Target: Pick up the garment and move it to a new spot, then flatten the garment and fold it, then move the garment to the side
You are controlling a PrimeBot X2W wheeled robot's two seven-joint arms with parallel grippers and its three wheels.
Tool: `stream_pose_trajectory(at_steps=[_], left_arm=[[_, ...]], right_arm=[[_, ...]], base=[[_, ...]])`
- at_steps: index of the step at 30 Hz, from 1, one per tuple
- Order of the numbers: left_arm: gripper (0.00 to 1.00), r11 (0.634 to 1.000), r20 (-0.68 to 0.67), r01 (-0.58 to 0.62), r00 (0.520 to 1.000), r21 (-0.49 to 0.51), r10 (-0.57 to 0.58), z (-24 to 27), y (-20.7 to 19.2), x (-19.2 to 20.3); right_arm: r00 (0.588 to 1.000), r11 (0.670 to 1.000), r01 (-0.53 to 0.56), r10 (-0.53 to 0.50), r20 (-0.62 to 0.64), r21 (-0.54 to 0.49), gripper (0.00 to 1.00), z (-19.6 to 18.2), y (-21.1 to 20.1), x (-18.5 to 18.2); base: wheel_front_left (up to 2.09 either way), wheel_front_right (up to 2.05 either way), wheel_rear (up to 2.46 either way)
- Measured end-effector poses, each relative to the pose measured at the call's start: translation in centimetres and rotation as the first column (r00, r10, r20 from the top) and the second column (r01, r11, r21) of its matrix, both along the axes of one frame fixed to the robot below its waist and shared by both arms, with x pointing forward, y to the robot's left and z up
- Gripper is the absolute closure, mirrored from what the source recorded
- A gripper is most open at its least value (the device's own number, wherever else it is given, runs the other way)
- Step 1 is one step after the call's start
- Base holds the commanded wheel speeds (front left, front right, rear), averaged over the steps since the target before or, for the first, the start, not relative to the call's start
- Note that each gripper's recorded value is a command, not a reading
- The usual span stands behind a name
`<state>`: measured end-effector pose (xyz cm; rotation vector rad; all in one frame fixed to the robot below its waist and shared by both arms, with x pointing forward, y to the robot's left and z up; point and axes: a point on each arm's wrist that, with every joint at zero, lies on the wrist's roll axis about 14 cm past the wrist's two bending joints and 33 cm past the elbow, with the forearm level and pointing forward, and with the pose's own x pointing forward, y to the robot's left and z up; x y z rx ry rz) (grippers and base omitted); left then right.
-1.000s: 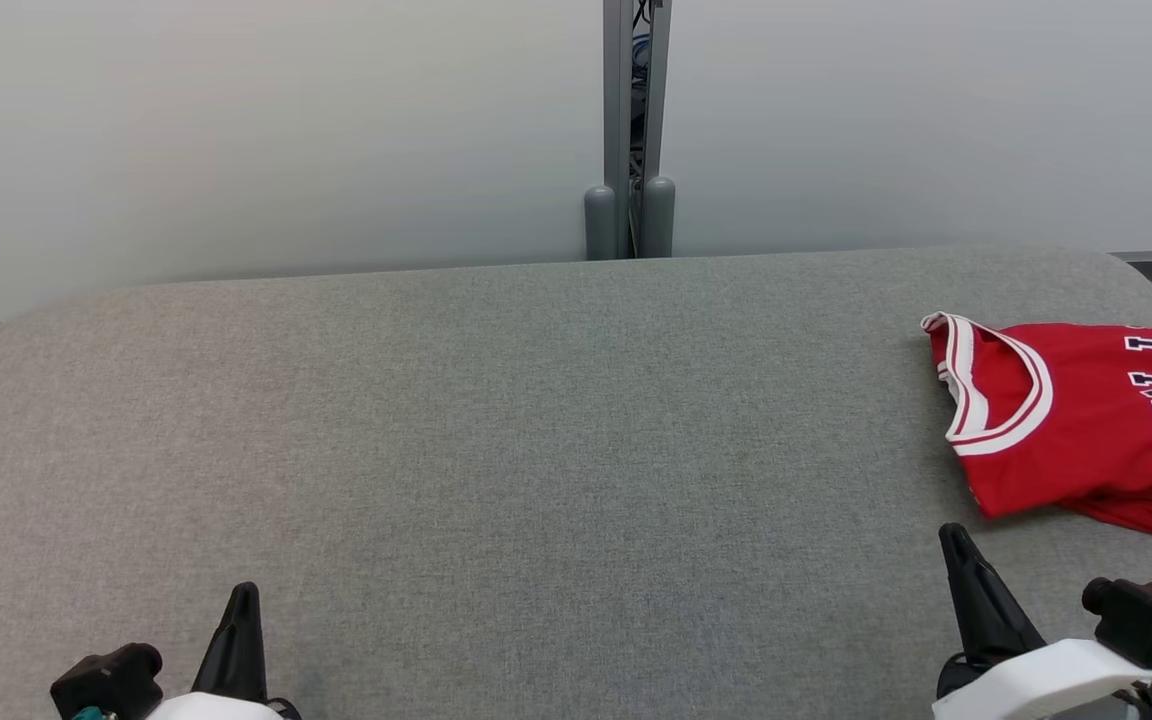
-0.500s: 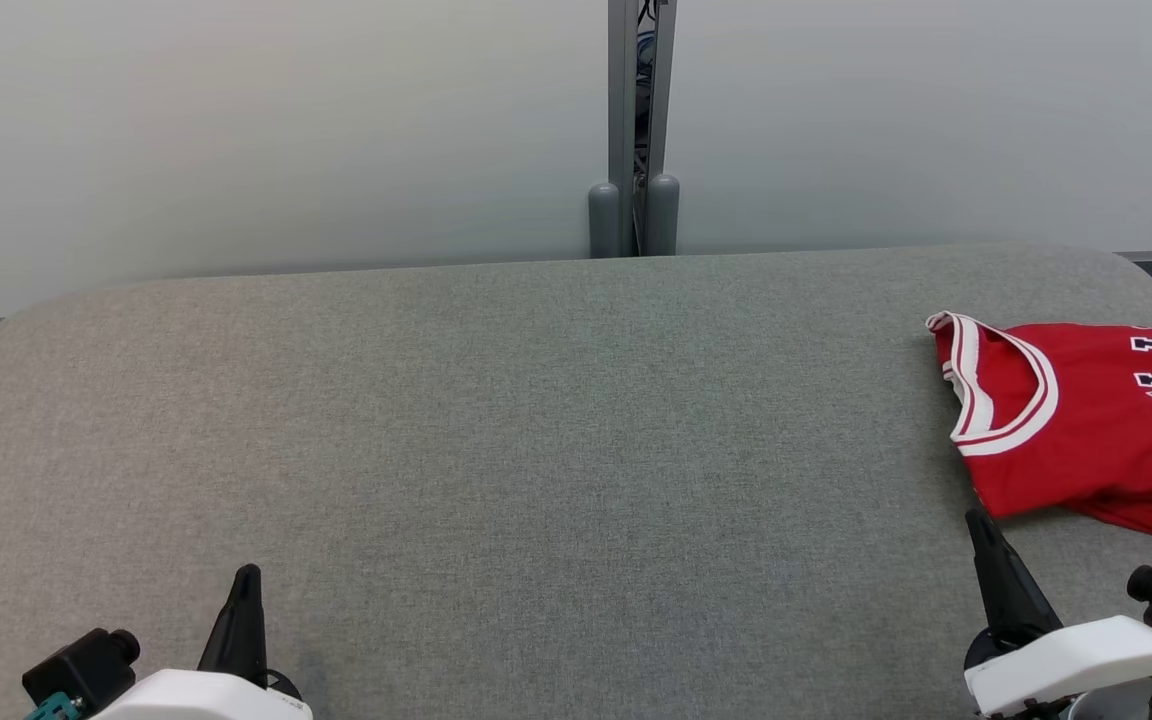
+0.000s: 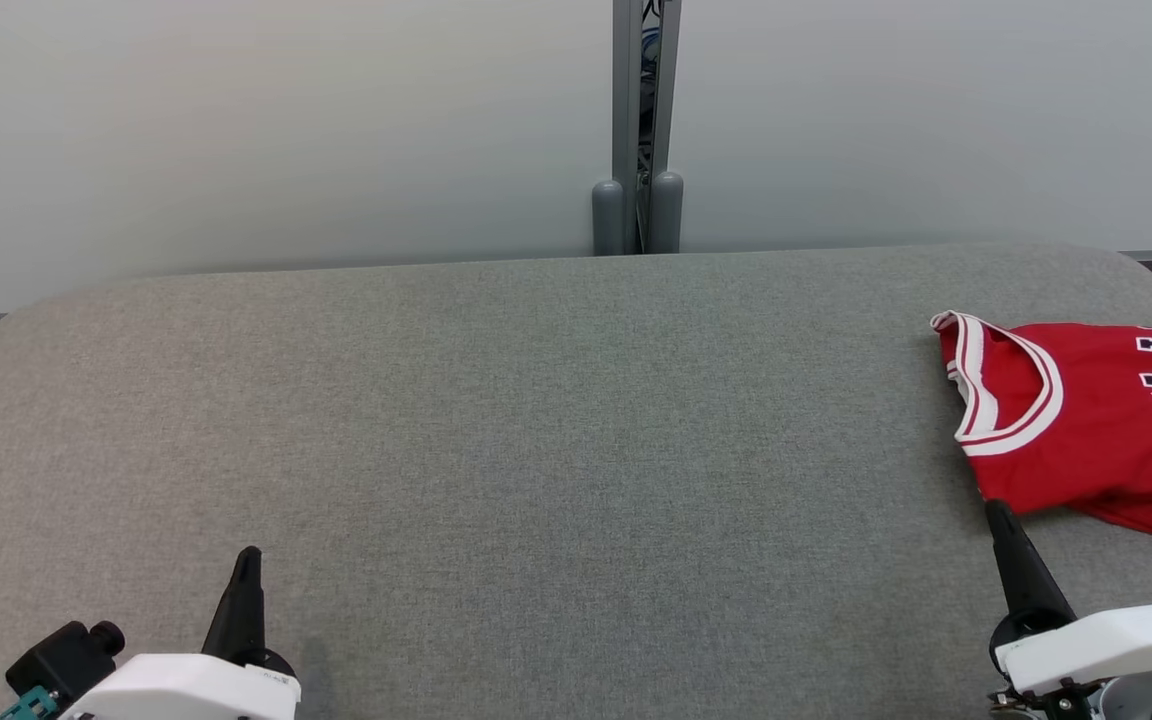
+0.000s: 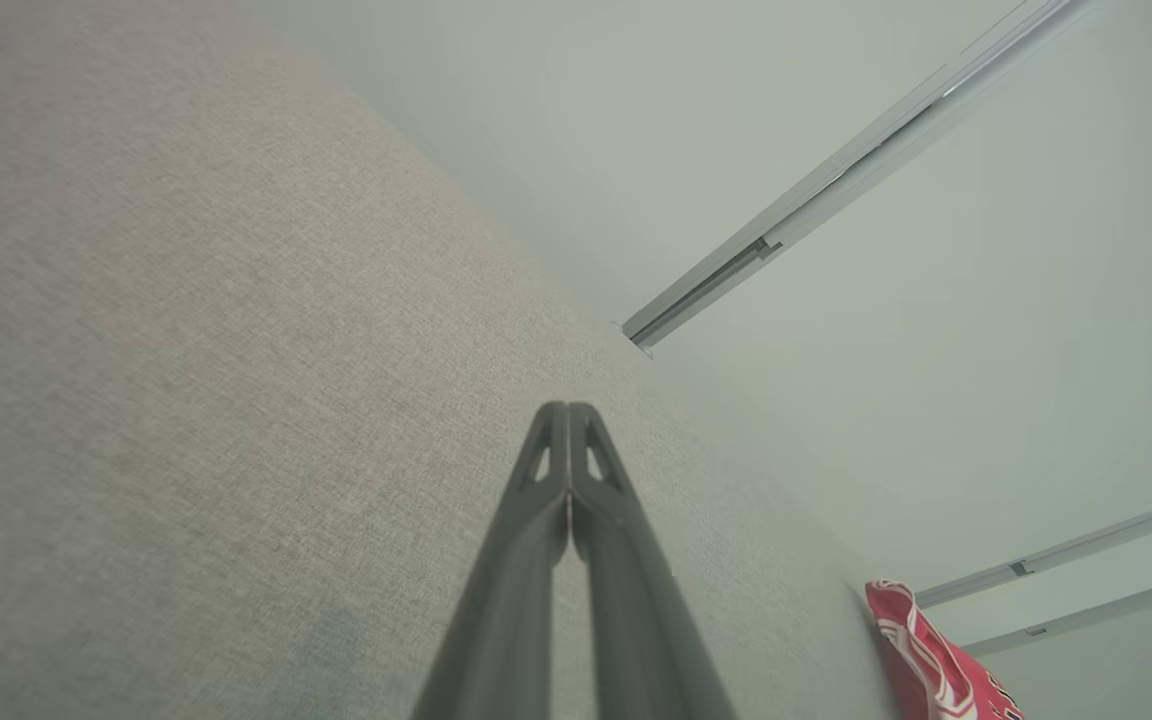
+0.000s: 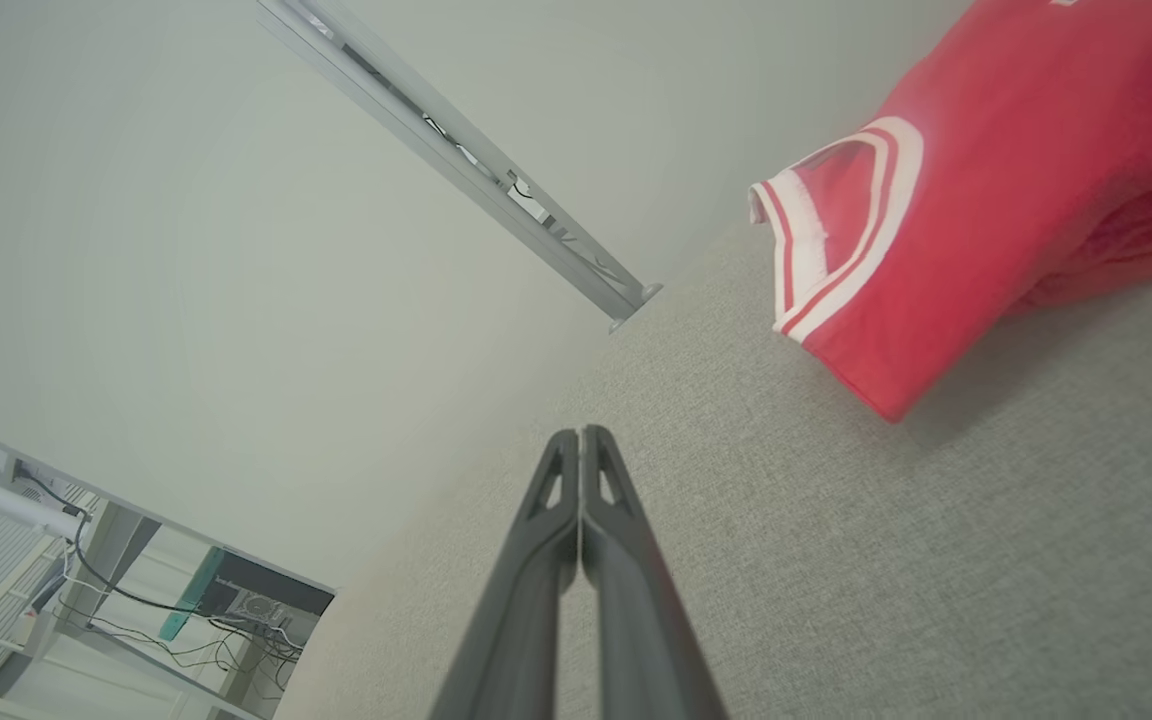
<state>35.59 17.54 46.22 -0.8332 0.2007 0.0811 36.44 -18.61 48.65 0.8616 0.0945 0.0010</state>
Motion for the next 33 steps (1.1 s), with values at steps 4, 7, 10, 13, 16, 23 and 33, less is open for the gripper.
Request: stream_pose_trajectory(at_steps=[4,7,10,13,16,23,33], left_arm=[[1.0,0.999,0.009,-0.008,1.0,-0.052,0.008,0.3,0.0,0.3],[1.0,0.996,0.014,-0.01,1.0,-0.087,0.011,0.5,-0.1,0.4],[1.0,0.992,0.019,-0.014,1.0,-0.125,0.017,0.6,-0.1,0.5],[1.0,0.988,0.023,-0.02,0.999,-0.155,0.023,0.7,0.0,0.6],[1.0,0.982,0.023,-0.023,0.999,-0.187,0.028,0.8,0.0,0.6],[1.0,0.966,0.044,-0.029,0.998,-0.258,0.042,1.3,0.0,1.0],[1.0,0.937,0.057,-0.039,0.996,-0.348,0.063,1.7,0.1,1.3]], right_arm=[[1.0,0.999,0.006,-0.006,-0.003,0.047,1.0,0.0,-0.2,0.2],[1.0,0.997,0.01,-0.009,-0.004,0.081,1.0,0.1,-0.3,0.3],[1.0,0.993,0.015,-0.015,-0.003,0.113,1.0,0.2,-0.5,0.5],[1.0,0.989,0.019,-0.019,-0.006,0.146,1.0,0.2,-0.6,0.5],[1.0,0.984,0.022,-0.02,-0.009,0.175,1.0,0.2,-0.7,0.6],[1.0,0.97,0.026,-0.026,-0.007,0.243,1.0,0.4,-1.0,0.9],[0.999,0.943,0.034,-0.034,-0.005,0.332,1.0,0.6,-1.3,1.2]], base=[[0.0,0.0,0.0],[0.0,0.0,0.0],[0.0,0.0,0.0],[0.0,0.0,0.0],[0.0,0.0,0.0],[0.0,0.0,0.0],[0.0,0.0,0.0]])
